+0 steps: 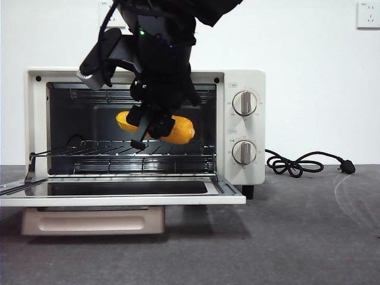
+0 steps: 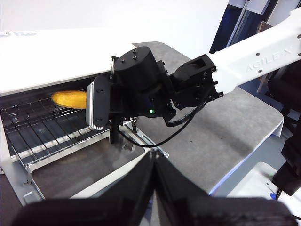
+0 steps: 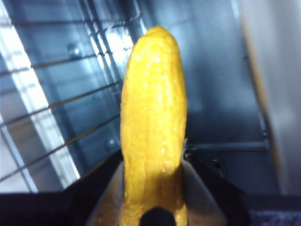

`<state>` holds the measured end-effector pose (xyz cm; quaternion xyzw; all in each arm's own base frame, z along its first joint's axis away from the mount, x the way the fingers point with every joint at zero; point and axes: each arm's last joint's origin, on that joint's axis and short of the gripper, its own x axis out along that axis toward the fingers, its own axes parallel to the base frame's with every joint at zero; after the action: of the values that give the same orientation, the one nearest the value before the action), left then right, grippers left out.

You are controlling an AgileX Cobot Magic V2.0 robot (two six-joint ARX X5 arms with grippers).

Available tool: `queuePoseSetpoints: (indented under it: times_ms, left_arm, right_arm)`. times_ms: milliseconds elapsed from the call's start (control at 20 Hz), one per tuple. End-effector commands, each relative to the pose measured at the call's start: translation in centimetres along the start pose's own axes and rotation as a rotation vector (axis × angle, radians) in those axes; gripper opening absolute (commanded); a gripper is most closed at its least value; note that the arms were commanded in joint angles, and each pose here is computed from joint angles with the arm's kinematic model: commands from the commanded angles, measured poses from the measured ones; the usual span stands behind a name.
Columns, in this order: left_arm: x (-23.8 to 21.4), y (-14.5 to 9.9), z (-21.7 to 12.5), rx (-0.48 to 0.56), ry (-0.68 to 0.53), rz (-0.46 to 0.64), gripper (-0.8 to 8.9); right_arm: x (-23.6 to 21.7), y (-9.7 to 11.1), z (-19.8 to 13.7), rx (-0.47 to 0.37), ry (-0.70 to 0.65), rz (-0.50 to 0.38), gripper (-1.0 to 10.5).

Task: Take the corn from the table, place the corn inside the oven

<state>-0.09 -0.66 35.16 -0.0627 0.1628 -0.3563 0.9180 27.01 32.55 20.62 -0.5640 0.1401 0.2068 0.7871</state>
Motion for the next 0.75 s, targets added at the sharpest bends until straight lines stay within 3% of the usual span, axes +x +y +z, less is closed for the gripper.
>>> queuePoseSetpoints:
  times_ms: [50, 300, 500, 750]
  left_arm:
    - [-0.15, -0.02, -0.01, -0.004, -0.006, 0.0, -0.05]
    - [-0.15, -0.02, -0.01, -0.004, -0.006, 0.0, -0.05]
    - [-0.15, -0.02, -0.01, -0.004, -0.006, 0.0, -0.05]
    - [-0.15, -0.01, 0.0, -0.004, -0.007, 0.004, -0.05]
  right_arm:
    - [0.66, 0.3, -0.29, 0.0, 0.009, 0.014, 2.9]
    - [0.67, 0.49, -0.33, -0.006, -0.012, 0.054, 3.0]
    - [0.67, 0.5, -0.31, 0.022, -0.014, 0.057, 5.0]
    - [0.6, 0.51, -0.28, 0.058, -0.008, 0.051, 5.0]
